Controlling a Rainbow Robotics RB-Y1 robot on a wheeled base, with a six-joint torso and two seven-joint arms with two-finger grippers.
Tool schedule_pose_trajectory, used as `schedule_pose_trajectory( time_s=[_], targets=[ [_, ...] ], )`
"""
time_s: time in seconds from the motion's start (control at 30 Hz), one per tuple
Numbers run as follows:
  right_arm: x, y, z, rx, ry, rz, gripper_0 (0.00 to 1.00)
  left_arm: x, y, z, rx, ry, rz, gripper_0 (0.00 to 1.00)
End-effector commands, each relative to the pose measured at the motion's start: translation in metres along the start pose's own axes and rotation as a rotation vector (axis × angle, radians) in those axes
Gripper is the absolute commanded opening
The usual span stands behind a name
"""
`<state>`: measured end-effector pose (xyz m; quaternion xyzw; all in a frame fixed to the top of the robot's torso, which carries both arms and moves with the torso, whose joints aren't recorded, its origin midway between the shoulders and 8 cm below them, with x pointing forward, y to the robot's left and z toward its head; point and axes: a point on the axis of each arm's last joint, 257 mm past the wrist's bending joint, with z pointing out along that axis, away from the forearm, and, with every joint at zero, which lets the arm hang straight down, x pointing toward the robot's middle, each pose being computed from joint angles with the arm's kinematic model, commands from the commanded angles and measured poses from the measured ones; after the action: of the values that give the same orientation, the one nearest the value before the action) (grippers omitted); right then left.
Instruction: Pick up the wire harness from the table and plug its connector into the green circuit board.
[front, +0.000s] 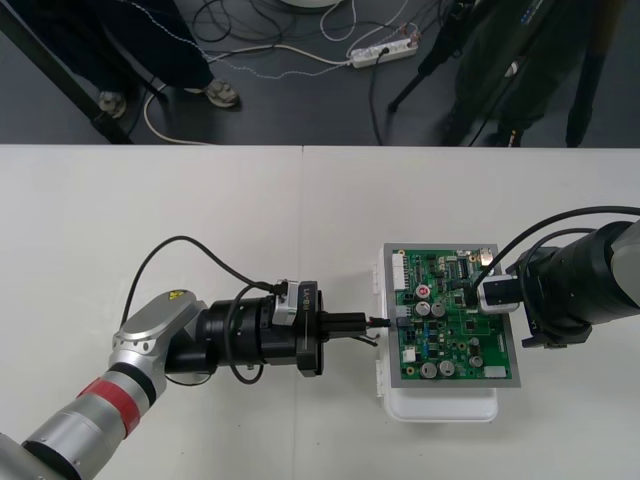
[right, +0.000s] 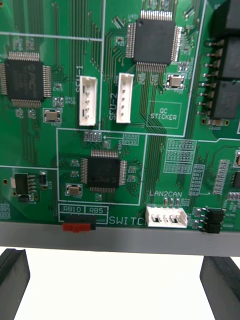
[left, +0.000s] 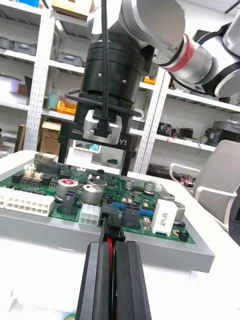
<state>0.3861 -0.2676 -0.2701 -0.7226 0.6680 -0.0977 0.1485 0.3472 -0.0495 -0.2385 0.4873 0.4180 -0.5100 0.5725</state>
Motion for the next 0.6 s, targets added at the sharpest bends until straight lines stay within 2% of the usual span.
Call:
schedule_pose_trajectory(
  time_s=[0.03,0.6],
  targets=[
    [-0.0131,-0.0091,0.0001,0.029,-0.018,-0.051,1.00,-0.0126,0.0081,0.0304,0.005,-0.030,0.045,0.00],
    [-0.0087,-0.0011,0.0026,0.061,0.023,-0.016,1.00,-0.0094,0.0036,0.0368,0.018,-0.022,0.045,0.00]
  ],
)
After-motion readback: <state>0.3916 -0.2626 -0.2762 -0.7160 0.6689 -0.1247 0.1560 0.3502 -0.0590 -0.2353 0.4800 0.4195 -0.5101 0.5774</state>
